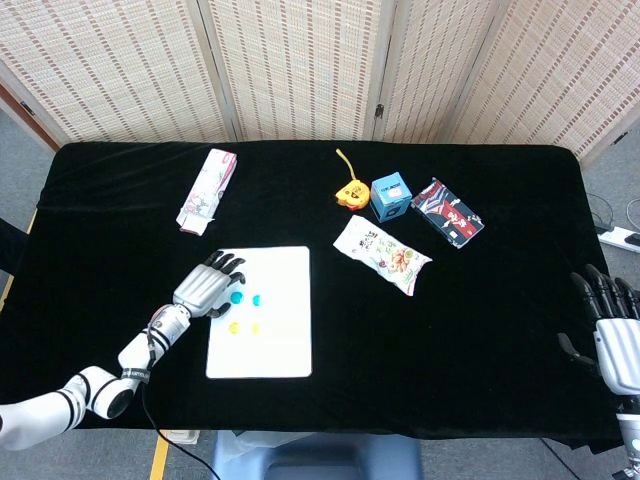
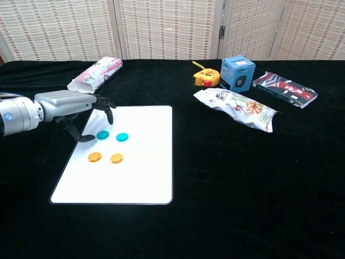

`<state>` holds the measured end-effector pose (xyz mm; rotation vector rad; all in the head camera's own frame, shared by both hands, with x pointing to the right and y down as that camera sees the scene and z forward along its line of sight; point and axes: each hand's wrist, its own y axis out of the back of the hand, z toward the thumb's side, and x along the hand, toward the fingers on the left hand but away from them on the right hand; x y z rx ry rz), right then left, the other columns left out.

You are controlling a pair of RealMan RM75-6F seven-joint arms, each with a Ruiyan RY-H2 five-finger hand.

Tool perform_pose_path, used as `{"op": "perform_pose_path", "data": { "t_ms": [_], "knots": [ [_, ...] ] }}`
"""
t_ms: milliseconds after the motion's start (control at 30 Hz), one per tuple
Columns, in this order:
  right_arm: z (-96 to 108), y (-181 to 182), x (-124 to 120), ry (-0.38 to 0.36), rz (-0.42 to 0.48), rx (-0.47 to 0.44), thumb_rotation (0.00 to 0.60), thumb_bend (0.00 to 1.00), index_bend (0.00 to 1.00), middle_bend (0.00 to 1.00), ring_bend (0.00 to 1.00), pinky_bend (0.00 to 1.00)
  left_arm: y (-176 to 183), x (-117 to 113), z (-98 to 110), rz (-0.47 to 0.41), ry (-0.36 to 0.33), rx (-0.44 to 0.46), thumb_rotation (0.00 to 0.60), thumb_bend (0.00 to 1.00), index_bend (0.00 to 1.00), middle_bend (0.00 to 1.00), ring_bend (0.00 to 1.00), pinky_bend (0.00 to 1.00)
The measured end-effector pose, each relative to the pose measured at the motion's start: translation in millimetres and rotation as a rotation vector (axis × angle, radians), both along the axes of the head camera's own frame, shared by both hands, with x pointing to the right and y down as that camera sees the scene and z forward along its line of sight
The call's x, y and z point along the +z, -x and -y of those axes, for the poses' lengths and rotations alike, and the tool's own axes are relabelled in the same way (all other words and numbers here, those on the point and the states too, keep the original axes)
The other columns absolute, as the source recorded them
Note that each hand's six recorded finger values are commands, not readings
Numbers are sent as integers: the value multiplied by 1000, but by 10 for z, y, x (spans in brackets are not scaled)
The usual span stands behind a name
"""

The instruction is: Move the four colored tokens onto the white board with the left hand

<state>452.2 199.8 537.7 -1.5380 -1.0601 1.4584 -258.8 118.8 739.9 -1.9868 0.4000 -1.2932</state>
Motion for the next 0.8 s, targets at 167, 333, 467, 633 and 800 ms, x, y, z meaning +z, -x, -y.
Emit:
{"op": "perform_pose_path", "data": {
  "t_ms": [167,333,467,633,800],
  "knots": [
    [12,-20,-9,-1,1,5,600,360,0,17,40,0,94,-201,135,-55,-34,-70,600,436,260,102,0,0],
    [33,-39,-15,3,26,10,600,361,0,17,48,0,376,-476,327,-97,-103,-196,600,436,256,101,0,0],
    [67,-73,-8,17,53,14,600,361,0,16,47,0,709,-671,391,-98,-146,-317,600,436,247,101,0,0],
    [101,-114,26,49,111,29,600,362,0,0,21,0,1109,-878,298,-77,-194,-451,600,436,231,97,0,0],
    [88,-159,69,76,144,39,600,361,0,0,14,0,1424,-1039,64,-24,-230,-526,600,436,218,70,0,0]
  ]
}}
